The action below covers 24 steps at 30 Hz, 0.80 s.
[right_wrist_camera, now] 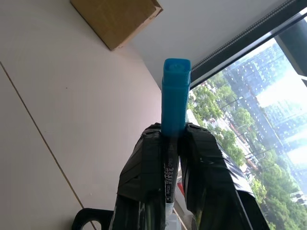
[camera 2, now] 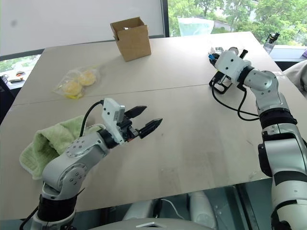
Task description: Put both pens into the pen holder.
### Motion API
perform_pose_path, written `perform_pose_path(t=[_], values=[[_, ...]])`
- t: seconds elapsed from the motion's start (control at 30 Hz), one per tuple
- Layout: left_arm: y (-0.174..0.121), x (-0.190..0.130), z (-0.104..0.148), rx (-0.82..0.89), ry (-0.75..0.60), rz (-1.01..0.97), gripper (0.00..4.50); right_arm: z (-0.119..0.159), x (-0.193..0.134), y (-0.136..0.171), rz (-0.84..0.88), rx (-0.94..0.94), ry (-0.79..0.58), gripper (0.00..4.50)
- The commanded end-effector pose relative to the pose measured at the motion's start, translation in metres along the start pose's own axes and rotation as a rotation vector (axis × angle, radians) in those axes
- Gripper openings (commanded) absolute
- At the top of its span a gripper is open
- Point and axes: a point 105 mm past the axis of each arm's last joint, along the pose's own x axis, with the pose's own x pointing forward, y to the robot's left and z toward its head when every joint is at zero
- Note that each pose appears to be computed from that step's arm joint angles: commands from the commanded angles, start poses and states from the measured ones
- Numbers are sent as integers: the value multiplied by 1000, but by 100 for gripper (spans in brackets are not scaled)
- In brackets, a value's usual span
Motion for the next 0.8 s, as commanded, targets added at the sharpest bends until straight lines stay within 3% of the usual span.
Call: perform_pose_path(t=[0.03, 0.23, 0.63, 0.8], values=[[-12, -6, 21, 50, -80, -57, 450, 11, -7, -23, -58, -61, -34, 3], [-17, -2, 28, 81, -101, -98, 450, 6, -9, -20, -60, -83, -13, 3], [-12, -3, 17, 116, -85, -92, 450, -13, 1, -5, -34, -93, 67, 3], [-11, -7, 17, 119, -86, -72, 450, -6, 3, -11, -49, -90, 40, 3]])
